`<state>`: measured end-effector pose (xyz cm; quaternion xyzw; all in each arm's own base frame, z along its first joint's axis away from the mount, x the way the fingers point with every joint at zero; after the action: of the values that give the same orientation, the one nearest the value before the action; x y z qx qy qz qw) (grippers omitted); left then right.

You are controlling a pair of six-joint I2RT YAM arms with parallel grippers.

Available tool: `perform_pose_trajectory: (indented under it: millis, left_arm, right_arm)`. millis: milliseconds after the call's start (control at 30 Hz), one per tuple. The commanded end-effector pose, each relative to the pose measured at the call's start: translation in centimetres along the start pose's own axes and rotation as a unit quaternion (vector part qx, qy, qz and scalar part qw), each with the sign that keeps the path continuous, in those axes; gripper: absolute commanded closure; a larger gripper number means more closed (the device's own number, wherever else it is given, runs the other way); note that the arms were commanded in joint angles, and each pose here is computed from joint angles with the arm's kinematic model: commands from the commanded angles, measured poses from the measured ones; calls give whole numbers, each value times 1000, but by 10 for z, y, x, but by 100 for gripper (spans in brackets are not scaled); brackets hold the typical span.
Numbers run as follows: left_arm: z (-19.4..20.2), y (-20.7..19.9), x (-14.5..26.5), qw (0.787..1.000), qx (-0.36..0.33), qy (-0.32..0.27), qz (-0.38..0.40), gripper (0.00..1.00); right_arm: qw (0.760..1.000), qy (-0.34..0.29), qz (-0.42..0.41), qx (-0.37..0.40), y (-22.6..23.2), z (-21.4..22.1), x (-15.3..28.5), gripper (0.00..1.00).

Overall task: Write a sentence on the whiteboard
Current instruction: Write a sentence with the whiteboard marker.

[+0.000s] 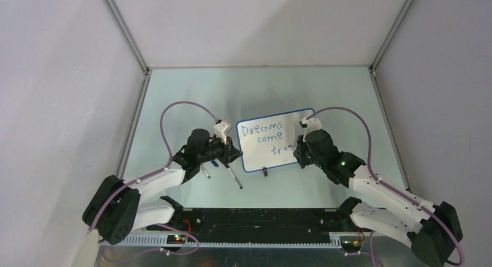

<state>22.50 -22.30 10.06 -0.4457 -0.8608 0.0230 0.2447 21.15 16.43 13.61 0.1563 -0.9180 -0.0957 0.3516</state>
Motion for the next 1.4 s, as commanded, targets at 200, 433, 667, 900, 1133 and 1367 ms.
perform_pose_trajectory:
  millis: [200, 433, 667, 900, 1133, 1367]
  left_arm:
    - [-19, -4, 0, 999, -26, -25, 10, 77]
    - [-19, -4, 0, 999, -26, -25, 10, 76]
    - [-19, -4, 0, 999, -26, -25, 10, 76]
    - [-19, -4, 0, 999, -26, -26, 10, 76]
    - [-19, -4, 0, 999, -25, -25, 10, 77]
    - [-20, -4, 0, 999, -27, -26, 10, 77]
  right_arm:
    - [1000, -20, 1, 0, 3, -12, -3, 100]
    - [1000, -24, 17, -6, -4, -13, -2, 100]
    - [999, -29, 28, -10, -9, -15, 0, 100]
    - [999, -32, 29, -13, -10, -17, 1, 100]
    - [999, -39, 20, -11, -5, -23, 0, 100]
    - [999, -43, 13, -7, 0, -31, 0, 100]
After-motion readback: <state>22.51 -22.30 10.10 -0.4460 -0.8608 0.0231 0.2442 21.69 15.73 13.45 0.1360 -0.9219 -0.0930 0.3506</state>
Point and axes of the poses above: each gripper's point midway between its finger pads, its own x axis back along the fingers, its own y axis along the line the jaws close on, z = x × y, the point moved 2 cm from there along x, back along the fingers, and after that the axes turned 8 degrees about -x, right-handed, at the moved point
